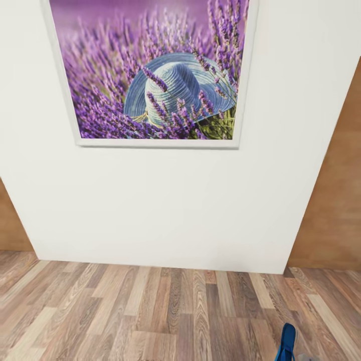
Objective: In the bedroom, move the book from the bed onto either nightstand, and place the two sandals side by side next to the bed.
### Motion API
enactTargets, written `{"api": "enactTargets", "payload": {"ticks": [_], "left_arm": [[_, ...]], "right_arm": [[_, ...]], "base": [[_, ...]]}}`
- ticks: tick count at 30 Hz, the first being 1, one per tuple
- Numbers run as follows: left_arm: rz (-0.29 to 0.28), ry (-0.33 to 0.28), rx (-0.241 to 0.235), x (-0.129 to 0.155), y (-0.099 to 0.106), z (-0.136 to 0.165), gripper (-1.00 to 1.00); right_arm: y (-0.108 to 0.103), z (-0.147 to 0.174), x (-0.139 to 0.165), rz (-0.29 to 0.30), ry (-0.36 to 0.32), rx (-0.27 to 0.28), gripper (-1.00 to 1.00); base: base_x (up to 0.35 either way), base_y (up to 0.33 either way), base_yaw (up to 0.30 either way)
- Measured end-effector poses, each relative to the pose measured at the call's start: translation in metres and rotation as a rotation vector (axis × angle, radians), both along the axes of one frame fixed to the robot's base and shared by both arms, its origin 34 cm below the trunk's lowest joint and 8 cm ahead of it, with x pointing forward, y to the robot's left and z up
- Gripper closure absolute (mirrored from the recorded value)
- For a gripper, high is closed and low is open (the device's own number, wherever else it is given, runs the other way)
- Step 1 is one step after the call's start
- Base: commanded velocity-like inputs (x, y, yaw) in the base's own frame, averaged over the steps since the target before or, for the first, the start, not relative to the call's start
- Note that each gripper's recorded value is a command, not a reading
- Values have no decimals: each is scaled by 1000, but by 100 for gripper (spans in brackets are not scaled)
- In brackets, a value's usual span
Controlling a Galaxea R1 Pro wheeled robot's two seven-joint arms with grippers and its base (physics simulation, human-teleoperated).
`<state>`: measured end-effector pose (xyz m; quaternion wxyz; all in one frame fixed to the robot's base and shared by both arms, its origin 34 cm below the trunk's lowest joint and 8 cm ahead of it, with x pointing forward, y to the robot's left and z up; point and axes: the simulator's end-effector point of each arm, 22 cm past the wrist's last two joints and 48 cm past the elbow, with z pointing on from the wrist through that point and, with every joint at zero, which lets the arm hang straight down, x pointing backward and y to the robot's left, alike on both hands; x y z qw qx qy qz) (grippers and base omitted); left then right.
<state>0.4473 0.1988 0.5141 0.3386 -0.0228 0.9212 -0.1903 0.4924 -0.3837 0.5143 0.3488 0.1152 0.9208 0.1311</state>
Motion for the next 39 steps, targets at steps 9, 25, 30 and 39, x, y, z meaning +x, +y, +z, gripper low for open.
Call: {"api": "enactTargets", "payload": {"ticks": [9, 25, 30, 39], "left_arm": [[-1, 0, 0, 0, 0, 0, -100], [-1, 0, 0, 0, 0, 0, -100], [-1, 0, 1, 0, 0, 0, -100], [-1, 0, 1, 0, 0, 0, -100]], "right_arm": [[0, 0, 0, 0, 0, 0, 100], [0, 0, 0, 0, 0, 0, 100], [0, 0, 0, 0, 0, 0, 100], [0, 0, 0, 0, -1, 0, 100]], "base": [[0, 0, 291], [0, 0, 291], [0, 0, 291], [169, 0, 291]]}}
